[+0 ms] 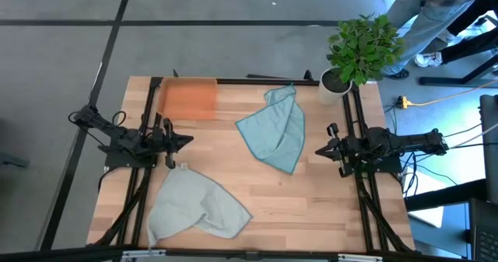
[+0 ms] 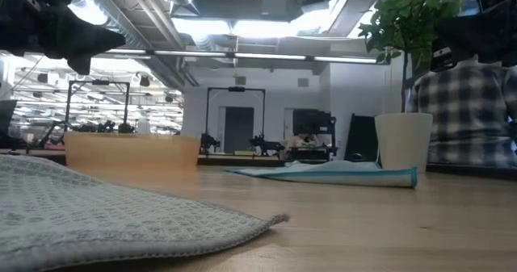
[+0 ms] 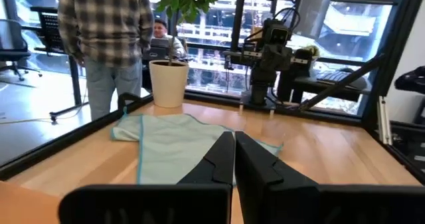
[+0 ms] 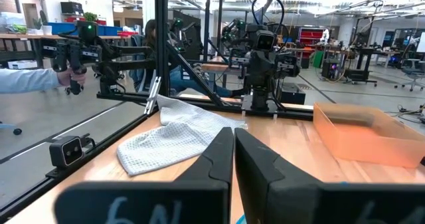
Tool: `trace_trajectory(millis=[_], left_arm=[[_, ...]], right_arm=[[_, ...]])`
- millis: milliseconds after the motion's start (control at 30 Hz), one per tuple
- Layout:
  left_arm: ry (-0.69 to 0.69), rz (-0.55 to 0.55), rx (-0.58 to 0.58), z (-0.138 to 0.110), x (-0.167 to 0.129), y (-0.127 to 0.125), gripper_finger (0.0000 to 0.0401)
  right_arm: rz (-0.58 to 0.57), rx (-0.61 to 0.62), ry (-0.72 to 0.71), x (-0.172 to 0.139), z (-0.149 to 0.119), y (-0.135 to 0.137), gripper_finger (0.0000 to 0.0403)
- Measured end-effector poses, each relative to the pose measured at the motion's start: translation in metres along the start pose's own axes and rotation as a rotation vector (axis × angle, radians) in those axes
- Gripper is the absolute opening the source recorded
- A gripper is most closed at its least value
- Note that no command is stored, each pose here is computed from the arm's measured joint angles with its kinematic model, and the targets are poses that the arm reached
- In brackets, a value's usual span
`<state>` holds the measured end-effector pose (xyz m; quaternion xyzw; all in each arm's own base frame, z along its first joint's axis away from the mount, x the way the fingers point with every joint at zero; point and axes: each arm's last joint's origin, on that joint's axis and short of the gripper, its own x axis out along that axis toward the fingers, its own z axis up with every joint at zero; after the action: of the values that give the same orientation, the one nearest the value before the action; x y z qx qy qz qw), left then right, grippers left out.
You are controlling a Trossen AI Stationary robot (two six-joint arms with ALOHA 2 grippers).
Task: Roll microfiber towels into tight, uniform cylinder then place into a basket
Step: Fold the blue microfiber cloth
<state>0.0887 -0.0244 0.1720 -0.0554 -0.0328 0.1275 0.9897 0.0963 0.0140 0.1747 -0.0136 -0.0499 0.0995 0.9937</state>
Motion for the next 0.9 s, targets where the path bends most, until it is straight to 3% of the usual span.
trace_trajectory(millis=[233,467,767,900], left_arm=[[-0.035,-0.128,0.06,0.004,0.0,-0.004,0.0002],[-0.083,-0.212,0.052,0.047,-0.005,-0.006,0.0002],[-0.009,-0.196,0.275,0.107,0.008,-0.021,0.0002],[0.121,-0.118,0.389,0.125,0.021,-0.031,0.0002]], right_arm=[[0.0,0.001,0.0,0.0,0.0,0.0,0.0018],[0.002,0.003,0.009,0.0,-0.001,0.0,0.0018],[0.002,0.003,0.008,0.0,-0.001,0.0,0.0018],[0.001,0.001,-0.001,0.0,0.0,0.0,0.0018]])
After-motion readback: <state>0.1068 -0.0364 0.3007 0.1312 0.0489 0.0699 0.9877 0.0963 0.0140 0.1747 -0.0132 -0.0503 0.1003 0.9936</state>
